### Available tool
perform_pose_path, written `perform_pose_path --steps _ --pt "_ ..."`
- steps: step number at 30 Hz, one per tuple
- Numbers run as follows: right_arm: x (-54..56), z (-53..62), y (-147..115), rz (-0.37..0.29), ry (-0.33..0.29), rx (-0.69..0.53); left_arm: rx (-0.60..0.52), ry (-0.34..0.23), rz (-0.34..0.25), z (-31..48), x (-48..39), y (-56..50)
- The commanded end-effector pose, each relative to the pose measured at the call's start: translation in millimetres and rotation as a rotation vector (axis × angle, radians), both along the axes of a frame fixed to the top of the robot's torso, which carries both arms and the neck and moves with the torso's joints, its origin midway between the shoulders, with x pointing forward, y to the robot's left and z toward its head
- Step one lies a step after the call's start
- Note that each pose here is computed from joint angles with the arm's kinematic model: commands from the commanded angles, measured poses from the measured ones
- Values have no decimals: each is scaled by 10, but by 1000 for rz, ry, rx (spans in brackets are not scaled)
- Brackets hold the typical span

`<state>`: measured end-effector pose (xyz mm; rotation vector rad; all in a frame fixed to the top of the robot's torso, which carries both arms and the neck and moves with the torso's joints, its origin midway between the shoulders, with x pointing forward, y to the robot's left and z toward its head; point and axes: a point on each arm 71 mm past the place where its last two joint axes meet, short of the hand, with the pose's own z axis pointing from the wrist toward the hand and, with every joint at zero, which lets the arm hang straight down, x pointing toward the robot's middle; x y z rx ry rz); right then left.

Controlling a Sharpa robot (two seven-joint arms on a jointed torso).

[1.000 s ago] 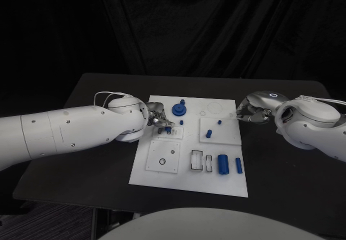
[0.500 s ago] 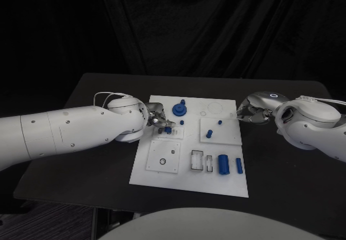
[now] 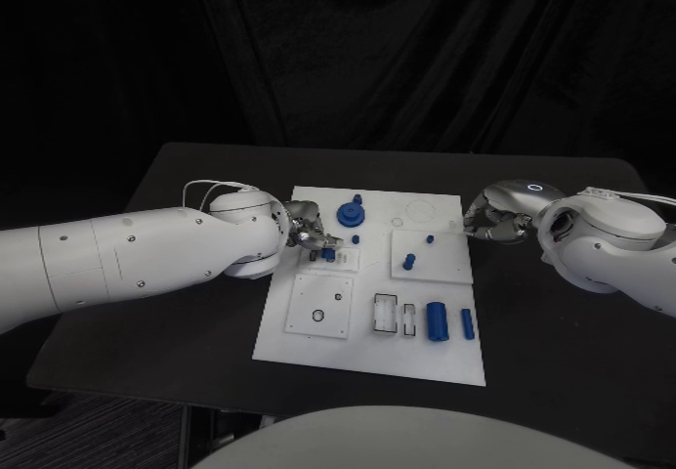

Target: Assemble the parts on the task board

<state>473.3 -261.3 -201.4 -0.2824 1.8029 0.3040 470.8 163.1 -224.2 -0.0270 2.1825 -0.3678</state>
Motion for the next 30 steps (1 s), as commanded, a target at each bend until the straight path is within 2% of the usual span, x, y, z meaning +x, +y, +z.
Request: perform_pose_path --steps 1,30 --pt "-2 -18 -14 -18 8 -12 -12 12 -27 -9 -17 -23" --pt "-2 -31 -23 -21 9 -13 -11 30 -53 -20 -38 -5"
